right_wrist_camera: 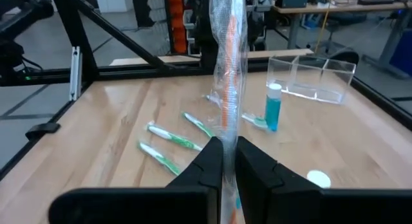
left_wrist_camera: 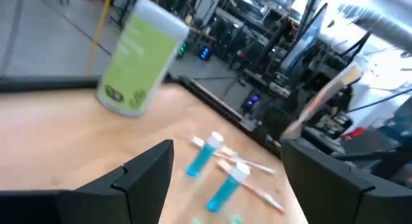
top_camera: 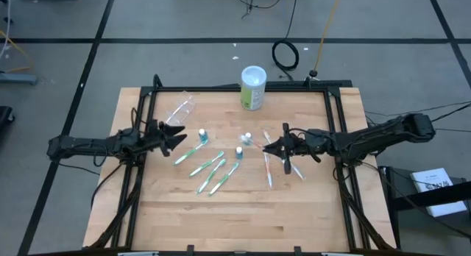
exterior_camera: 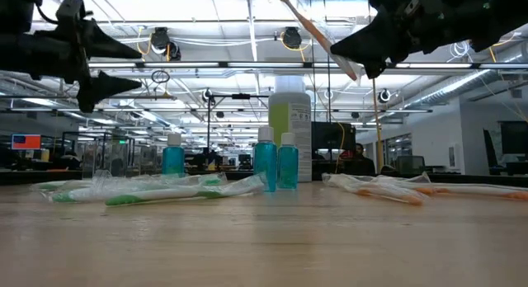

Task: Pick & Place toothbrushing station
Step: Put the orange toothbrush into the left section of the transparent organizer

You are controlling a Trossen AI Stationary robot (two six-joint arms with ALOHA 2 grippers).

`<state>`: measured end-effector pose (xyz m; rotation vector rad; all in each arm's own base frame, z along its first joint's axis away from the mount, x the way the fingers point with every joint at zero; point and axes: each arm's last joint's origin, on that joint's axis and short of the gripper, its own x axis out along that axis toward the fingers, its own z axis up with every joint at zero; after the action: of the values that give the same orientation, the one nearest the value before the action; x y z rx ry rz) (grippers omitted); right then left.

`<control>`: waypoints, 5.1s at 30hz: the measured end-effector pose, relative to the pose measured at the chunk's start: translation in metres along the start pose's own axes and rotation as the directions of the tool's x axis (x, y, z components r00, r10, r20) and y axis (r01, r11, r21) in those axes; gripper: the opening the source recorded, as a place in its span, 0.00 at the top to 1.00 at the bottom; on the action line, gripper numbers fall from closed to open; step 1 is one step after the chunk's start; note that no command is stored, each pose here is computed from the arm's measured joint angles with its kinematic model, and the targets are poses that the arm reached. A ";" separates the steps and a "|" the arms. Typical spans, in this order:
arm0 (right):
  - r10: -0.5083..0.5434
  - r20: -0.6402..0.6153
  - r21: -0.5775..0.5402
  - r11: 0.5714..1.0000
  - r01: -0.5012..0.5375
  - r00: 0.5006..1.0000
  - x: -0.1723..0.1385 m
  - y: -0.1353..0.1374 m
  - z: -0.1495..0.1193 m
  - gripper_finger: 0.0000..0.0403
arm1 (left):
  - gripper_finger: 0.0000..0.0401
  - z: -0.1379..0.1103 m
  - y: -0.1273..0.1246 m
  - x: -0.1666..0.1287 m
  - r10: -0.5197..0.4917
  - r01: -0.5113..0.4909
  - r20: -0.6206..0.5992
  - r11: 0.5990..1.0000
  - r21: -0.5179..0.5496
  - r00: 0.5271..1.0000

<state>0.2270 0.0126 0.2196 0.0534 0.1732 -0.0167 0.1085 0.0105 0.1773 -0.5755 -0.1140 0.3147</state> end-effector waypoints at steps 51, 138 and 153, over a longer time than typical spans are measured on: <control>0.063 0.181 -0.066 0.996 -0.052 0.981 0.015 0.015 0.005 0.96 | 0.27 0.028 -0.156 0.192 -0.358 0.219 0.090 0.732 0.645 0.930; 0.065 0.178 -0.063 0.997 -0.054 0.982 0.015 0.015 0.004 0.89 | 0.89 0.028 -0.171 0.209 -0.412 0.297 0.038 0.715 0.633 0.910; 0.055 0.138 -0.026 0.998 -0.052 0.989 0.003 0.013 0.009 0.37 | 0.91 0.049 -0.176 0.192 -0.244 0.121 0.100 0.748 0.652 0.965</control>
<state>0.2322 0.0251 0.2288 0.0348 0.0326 0.0352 0.3267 -0.0410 0.3189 0.1584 -0.2249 0.1919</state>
